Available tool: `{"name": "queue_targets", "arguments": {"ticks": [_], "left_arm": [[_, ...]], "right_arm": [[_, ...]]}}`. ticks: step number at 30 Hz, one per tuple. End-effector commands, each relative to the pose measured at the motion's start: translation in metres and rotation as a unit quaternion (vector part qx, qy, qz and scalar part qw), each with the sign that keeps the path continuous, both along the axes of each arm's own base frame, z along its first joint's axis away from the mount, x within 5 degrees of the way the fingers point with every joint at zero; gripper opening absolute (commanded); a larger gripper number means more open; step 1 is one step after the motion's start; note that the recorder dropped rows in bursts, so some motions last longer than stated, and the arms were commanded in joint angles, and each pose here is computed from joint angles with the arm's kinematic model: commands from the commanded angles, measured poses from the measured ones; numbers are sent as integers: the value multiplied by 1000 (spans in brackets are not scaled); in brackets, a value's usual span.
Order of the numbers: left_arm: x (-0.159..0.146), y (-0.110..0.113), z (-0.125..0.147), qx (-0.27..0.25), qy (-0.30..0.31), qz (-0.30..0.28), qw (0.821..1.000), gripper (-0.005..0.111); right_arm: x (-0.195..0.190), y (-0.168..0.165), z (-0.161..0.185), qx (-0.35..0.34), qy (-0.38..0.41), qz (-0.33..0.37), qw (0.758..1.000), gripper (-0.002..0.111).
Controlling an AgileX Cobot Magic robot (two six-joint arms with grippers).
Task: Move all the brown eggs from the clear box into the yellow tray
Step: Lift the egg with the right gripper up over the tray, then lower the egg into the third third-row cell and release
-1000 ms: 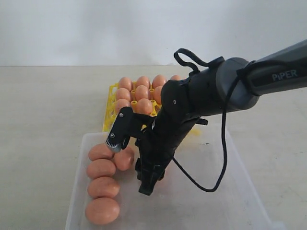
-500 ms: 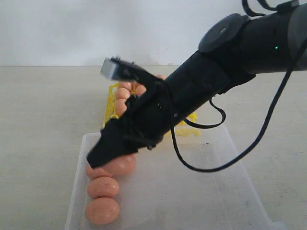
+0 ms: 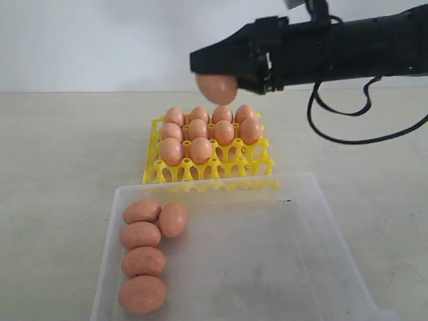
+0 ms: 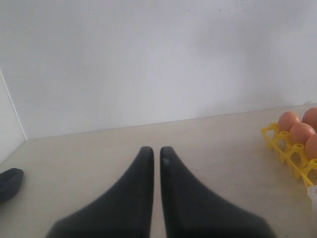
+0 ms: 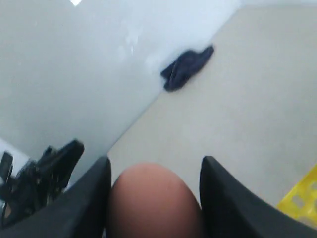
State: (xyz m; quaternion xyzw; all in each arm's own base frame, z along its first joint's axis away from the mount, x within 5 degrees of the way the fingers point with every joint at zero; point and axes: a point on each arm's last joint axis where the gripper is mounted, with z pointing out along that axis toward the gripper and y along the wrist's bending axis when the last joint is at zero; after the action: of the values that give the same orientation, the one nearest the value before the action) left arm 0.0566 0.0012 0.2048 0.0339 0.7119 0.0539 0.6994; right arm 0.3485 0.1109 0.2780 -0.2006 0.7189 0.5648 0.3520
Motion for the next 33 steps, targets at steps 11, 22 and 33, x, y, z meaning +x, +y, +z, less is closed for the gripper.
{"name": "queue_targets", "arguments": {"ticks": [11,22,33], "left_arm": [[0,0,-1,0,-1,-3,1000,4],[0,0,-1,0,-2,-3,1000,4],[0,0,-1,0,-1,-3,1000,4]], "right_arm": [[27,-85,-3,-100,-122,-169,973,0],[38,-51,-38,-322,-150,-176,918,0],[53,-31,-99,-301,-100,-143,938,0]]}}
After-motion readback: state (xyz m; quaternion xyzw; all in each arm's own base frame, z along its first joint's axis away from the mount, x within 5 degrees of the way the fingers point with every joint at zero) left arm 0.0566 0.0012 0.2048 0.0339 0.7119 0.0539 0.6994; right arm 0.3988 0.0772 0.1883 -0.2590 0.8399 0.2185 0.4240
